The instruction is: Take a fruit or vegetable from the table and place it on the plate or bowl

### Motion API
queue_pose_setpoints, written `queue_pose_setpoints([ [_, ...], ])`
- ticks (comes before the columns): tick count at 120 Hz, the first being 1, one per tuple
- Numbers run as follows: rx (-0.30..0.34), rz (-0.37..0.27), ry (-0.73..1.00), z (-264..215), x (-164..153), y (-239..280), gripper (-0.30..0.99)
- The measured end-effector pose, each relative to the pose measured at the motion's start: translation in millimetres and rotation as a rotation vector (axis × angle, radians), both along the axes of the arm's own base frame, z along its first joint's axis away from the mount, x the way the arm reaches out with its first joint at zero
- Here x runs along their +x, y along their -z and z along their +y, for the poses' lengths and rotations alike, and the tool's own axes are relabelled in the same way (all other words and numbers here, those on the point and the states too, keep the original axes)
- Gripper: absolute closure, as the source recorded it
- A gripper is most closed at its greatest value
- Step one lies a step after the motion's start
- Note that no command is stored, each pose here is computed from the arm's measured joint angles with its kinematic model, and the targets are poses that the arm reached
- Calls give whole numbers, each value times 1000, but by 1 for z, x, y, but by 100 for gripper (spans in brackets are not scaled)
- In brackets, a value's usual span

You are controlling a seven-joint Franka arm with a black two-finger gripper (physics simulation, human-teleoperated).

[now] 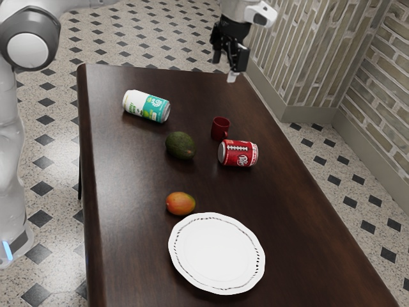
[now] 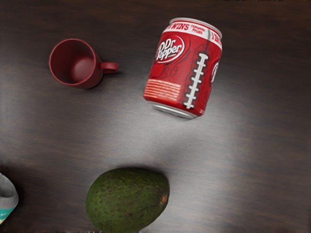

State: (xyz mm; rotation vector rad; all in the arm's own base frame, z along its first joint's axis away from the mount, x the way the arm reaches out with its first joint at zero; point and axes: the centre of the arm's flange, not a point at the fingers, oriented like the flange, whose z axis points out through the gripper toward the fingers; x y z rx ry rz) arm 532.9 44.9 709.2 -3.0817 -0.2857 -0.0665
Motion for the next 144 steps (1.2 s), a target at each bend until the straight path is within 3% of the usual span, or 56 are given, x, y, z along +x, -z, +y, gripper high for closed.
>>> queue_pose_setpoints([
  [26,-8,1,-50,20,-2,0,0],
  [40,-21,-159,-70,27,-28,-81,0],
  [46,-28,-184,-102,31,-35,-95,0],
  [76,-41,-64,-462,30,32,-20,0],
  [106,-22,-43,-773,33,54,15,0],
  [144,-61,-61,-1070,30,88,52,0],
])
